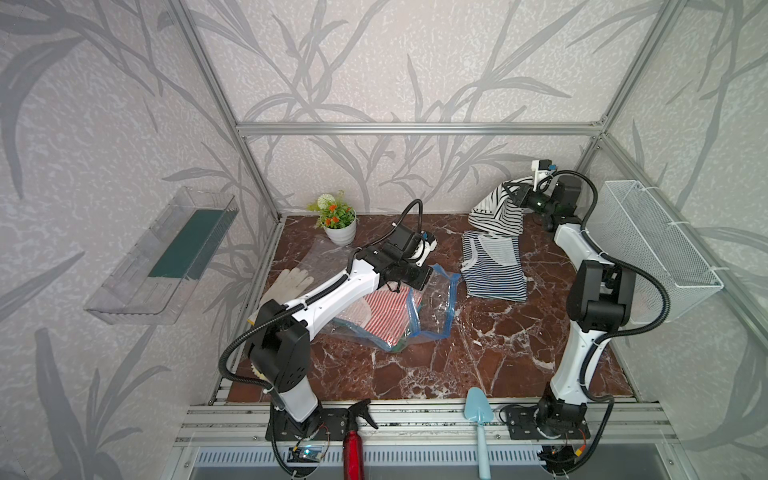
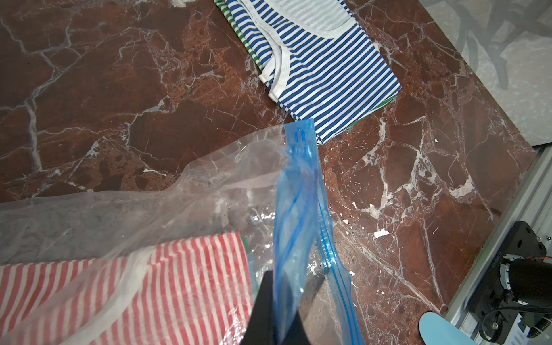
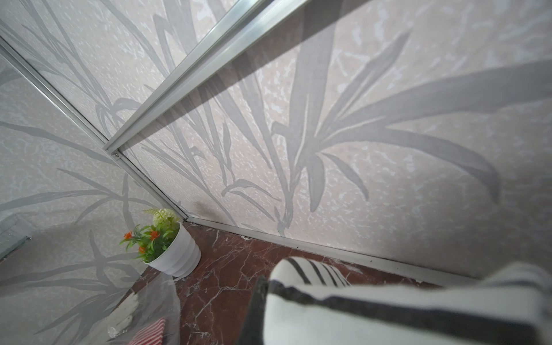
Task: Take the tank top out of the vacuum bag
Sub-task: Place the tank top on the tank top.
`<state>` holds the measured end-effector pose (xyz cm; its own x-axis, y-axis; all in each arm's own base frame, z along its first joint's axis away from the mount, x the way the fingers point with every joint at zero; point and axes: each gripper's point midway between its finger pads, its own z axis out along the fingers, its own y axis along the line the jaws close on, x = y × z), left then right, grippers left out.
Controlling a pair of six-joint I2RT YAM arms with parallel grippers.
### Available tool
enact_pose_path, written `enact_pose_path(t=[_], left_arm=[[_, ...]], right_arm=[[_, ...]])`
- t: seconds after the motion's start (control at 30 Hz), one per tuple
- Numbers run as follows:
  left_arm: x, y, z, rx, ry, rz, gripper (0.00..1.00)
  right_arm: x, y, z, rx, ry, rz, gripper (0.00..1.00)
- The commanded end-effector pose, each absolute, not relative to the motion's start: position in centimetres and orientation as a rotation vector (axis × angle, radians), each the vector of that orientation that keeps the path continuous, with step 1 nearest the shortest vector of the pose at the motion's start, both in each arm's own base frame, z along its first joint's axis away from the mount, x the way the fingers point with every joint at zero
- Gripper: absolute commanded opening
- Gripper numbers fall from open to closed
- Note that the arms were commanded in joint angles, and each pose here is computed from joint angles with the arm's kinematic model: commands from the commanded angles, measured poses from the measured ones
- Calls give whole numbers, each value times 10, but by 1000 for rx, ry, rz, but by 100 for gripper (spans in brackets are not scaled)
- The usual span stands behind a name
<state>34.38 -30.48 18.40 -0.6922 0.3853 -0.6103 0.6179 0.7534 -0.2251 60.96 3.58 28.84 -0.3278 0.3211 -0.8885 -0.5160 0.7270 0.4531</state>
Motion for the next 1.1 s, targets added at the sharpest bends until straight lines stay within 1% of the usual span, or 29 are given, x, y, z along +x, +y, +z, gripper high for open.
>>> enact_pose_path(t=[0.0, 0.13, 0.3, 0.6, 0.73, 0.9, 1.07], left_arm=[[348, -305, 187, 750, 2411, -576, 0], [348, -305, 187, 752, 2415, -575, 0], [348, -304, 187, 751, 2415, -569, 0], [346, -305, 193, 746, 2403, -590, 0], [345, -305, 197, 746, 2394, -594, 0], [344, -305, 199, 743, 2390, -602, 0], [344, -305, 201, 742, 2384, -604, 0]], right_arm=[[616, 42, 314, -324, 1539, 767, 0], [618, 45, 312, -388, 1478, 770, 0], [608, 52, 301, -409, 1485, 824, 0], [576, 51, 281, -320, 1551, 825, 0], [561, 47, 284, -291, 1565, 774, 0], [552, 37, 280, -219, 1624, 698, 0], [539, 36, 279, -173, 1656, 707, 0]])
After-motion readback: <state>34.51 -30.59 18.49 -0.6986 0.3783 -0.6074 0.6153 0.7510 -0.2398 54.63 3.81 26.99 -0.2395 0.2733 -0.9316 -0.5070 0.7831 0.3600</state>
